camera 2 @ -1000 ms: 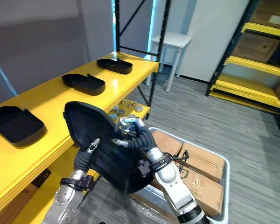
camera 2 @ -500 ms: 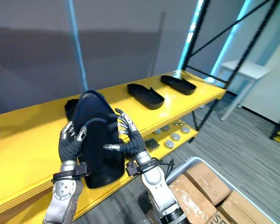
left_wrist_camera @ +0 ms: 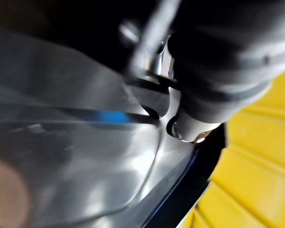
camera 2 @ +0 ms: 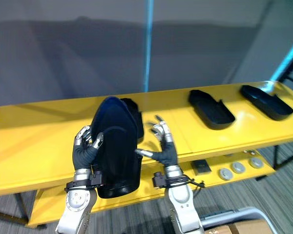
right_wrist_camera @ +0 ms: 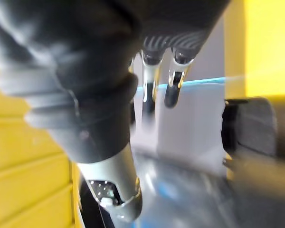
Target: Walk over and take plastic housings, then place them on the shelf
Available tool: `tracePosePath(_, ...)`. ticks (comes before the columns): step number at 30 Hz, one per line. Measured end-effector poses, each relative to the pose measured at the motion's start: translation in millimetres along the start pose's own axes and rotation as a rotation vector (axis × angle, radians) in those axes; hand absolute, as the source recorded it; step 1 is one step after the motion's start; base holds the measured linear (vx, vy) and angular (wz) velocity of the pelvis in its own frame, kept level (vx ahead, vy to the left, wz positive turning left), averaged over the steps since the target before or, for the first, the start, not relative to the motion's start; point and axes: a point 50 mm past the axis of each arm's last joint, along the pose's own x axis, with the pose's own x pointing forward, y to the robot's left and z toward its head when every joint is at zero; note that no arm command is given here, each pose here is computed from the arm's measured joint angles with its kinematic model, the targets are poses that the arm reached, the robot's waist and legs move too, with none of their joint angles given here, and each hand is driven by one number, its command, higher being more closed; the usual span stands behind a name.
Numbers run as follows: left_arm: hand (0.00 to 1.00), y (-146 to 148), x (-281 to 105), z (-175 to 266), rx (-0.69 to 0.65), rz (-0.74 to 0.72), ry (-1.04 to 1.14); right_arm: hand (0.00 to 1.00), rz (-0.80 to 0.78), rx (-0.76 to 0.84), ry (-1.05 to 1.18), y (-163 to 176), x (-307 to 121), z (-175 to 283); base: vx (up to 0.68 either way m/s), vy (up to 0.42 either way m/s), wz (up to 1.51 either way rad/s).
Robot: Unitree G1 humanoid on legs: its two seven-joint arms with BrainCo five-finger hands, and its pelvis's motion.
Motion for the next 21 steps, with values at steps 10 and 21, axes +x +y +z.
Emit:
tracePosePath(10,1.0,50,-8,2,0.115,0.135,0.008,0.0,-0.175,0.184,-0.126,-28,-18,27,0.02,0.083,0.17)
tracePosePath(21,1.0,90,-14,19,0.173,0.31,-0.045,0.0,-0.29,0.243,-0.105,-47,-39,22,-0.05,-0.007,-0.07)
